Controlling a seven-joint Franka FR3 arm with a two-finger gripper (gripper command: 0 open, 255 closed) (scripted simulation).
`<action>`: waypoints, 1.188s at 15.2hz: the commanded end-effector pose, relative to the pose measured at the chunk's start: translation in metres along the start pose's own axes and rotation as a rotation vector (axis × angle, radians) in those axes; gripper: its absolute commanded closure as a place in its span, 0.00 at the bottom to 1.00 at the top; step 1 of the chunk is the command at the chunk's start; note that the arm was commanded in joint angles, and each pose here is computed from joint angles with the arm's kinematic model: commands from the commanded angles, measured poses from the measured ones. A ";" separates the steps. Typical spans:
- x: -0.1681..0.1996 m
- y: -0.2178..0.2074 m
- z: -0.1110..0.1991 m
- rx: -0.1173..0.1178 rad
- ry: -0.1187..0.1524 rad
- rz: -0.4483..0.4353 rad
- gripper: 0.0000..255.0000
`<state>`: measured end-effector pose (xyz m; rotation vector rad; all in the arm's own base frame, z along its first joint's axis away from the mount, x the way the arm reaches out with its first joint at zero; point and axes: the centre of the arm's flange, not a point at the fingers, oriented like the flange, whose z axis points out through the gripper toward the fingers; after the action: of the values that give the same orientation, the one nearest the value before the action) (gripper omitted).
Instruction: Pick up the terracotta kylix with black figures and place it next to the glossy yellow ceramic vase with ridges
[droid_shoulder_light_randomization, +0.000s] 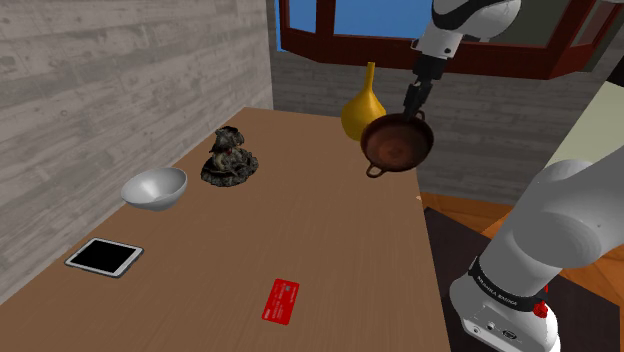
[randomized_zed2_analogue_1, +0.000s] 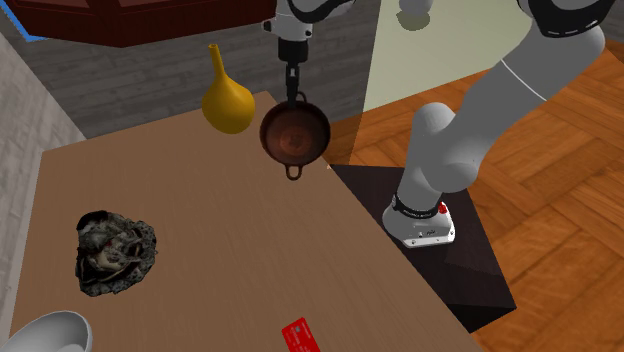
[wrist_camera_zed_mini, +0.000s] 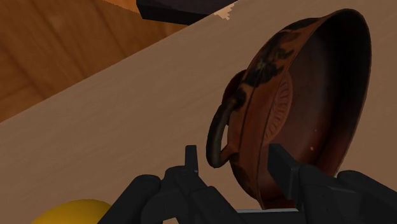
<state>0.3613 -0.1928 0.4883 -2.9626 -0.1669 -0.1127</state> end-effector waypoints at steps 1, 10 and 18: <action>-0.001 0.001 0.010 0.000 0.001 0.000 1.00; -0.005 0.009 0.057 0.000 0.001 0.000 1.00; -0.009 0.016 0.098 0.000 0.001 0.000 1.00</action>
<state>0.3609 -0.1922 0.3950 -2.9637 -0.1662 -0.1175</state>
